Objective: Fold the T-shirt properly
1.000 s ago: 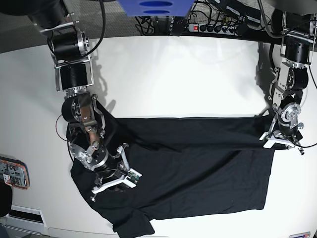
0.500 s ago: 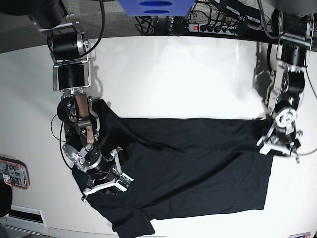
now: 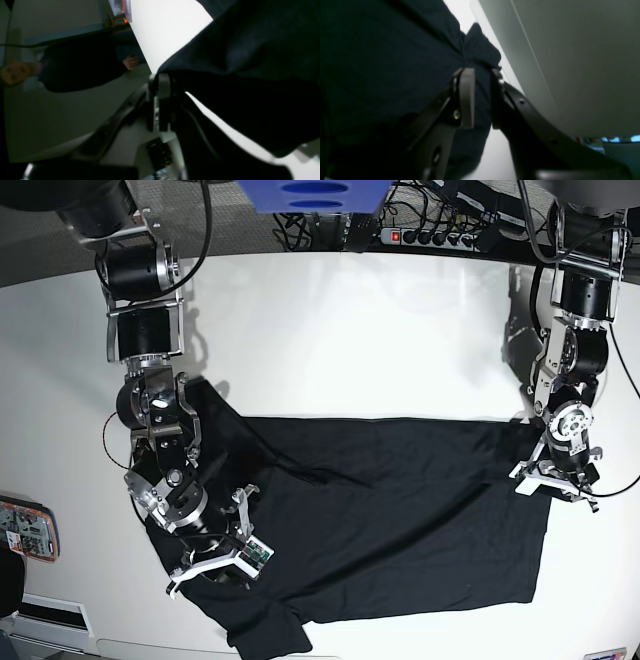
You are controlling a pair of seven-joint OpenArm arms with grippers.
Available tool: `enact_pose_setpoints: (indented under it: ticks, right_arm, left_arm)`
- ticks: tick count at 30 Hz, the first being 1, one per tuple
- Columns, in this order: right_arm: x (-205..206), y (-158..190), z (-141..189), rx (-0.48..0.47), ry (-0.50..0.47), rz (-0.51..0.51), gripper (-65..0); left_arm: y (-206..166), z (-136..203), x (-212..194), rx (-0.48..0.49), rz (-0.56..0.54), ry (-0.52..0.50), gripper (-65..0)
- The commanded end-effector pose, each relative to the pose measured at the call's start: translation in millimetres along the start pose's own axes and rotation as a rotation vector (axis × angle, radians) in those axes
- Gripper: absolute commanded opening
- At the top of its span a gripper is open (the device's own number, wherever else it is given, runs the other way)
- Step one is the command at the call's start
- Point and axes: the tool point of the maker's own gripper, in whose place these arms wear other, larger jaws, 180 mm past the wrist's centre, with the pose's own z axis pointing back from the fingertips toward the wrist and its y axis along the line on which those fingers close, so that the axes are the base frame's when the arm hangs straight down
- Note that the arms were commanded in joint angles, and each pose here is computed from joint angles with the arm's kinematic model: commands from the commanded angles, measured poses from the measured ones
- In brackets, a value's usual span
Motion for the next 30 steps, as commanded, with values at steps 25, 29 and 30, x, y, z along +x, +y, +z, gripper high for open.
enact_pose_setpoints:
  ticks: [25,29,30]
  right_arm:
    - [-11,-29,27,-0.075,-0.056,-0.298,-54.5]
    - [7,-45,42,-0.094,-0.098,-0.374,-54.5]
    - [9,-47,45,-0.098,-0.101,-0.388,-54.5]
  left_arm:
    - [43,33,52,0.018,0.533,-0.16,-4.1]
    - [50,52,58,-0.063,0.789,-0.147,-4.1]
    - [50,58,63,-0.094,0.846,-0.153,-4.1]
